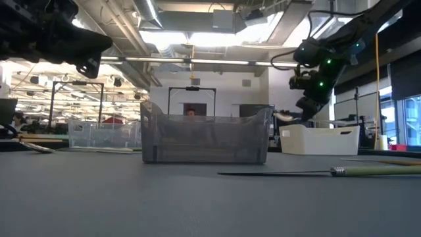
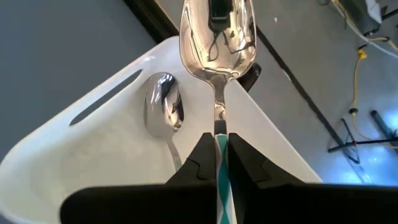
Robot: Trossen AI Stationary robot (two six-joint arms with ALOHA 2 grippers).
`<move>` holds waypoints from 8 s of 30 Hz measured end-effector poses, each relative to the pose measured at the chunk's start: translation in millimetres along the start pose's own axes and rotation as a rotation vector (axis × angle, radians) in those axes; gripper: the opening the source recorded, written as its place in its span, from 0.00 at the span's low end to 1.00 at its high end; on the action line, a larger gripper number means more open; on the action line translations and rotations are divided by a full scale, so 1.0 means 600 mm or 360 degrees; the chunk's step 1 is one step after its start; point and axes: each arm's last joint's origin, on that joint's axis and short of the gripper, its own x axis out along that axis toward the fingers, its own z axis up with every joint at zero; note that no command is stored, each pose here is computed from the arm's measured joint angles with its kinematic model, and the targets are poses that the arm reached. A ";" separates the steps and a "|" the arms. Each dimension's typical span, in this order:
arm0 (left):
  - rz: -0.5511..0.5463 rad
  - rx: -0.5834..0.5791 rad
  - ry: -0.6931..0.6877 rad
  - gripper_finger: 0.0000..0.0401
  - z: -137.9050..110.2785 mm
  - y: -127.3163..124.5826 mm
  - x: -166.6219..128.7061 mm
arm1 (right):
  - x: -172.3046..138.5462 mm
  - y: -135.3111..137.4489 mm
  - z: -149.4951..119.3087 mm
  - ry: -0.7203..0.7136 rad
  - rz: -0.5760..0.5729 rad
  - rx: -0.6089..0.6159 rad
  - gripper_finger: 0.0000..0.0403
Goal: Sort silverware by color (type)
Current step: Put the white green spoon into the white bin
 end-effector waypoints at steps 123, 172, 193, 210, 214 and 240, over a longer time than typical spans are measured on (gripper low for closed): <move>0.0954 -0.0086 0.2169 0.09 0.031 0.149 0.090 | -0.273 0.406 -0.020 -0.1352 0.1088 -0.0370 0.35; 0.0250 0.0481 0.0279 0.09 0.038 -0.101 0.127 | -0.276 0.566 0.137 -0.1740 0.1203 -0.0350 0.32; 0.0426 0.0566 0.0180 0.31 0.066 -0.069 0.134 | -0.308 0.491 0.162 -0.1733 0.0788 -0.0636 0.03; 0.0674 0.0722 0.0190 0.36 0.079 -0.042 0.134 | -0.267 0.171 0.164 -0.0809 0.0278 -0.0573 0.04; 0.0734 0.0670 0.0185 0.36 0.080 -0.028 0.138 | -0.213 0.096 0.159 -0.0530 0.0108 -0.0429 0.04; 0.0808 0.0636 0.0196 0.36 0.081 -0.009 0.141 | -0.019 -0.001 0.033 0.0120 0.0034 -0.0057 0.04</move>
